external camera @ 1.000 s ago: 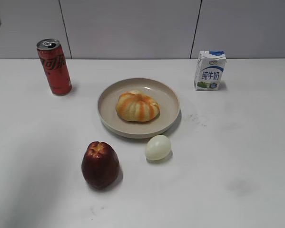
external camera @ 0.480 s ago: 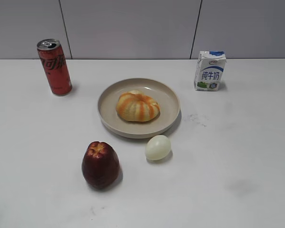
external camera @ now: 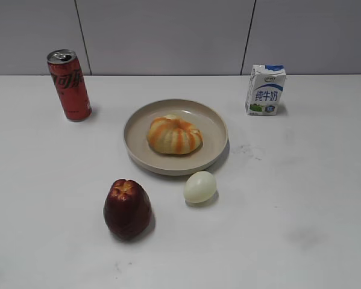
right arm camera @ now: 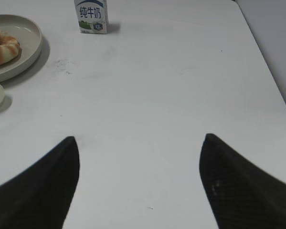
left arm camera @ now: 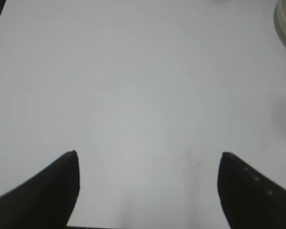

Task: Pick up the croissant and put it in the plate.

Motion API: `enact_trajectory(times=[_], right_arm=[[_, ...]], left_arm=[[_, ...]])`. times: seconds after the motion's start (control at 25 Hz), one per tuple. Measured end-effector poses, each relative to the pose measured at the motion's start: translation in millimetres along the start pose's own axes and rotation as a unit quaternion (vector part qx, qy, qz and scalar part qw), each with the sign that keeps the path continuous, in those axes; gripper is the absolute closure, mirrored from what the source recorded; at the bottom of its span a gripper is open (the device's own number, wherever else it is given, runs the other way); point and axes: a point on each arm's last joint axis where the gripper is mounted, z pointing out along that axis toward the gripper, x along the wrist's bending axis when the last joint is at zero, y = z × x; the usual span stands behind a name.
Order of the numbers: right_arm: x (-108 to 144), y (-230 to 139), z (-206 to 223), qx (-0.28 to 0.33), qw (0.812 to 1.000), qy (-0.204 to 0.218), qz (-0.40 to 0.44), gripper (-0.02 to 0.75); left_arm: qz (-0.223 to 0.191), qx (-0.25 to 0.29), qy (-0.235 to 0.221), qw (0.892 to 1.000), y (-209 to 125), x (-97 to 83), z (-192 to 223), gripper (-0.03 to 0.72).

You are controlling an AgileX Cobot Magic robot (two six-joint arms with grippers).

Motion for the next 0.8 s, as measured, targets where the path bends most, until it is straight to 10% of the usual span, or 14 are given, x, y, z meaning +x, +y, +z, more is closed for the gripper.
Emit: enact_trajectory(times=[0.8], right_arm=[[0.0, 0.0, 0.0, 0.000, 1.000, 0.000, 0.000, 0.145]], left_arm=[[0.021, -0.038, -0.022, 0.999, -4.2, -5.2, 5.3, 0.161]])
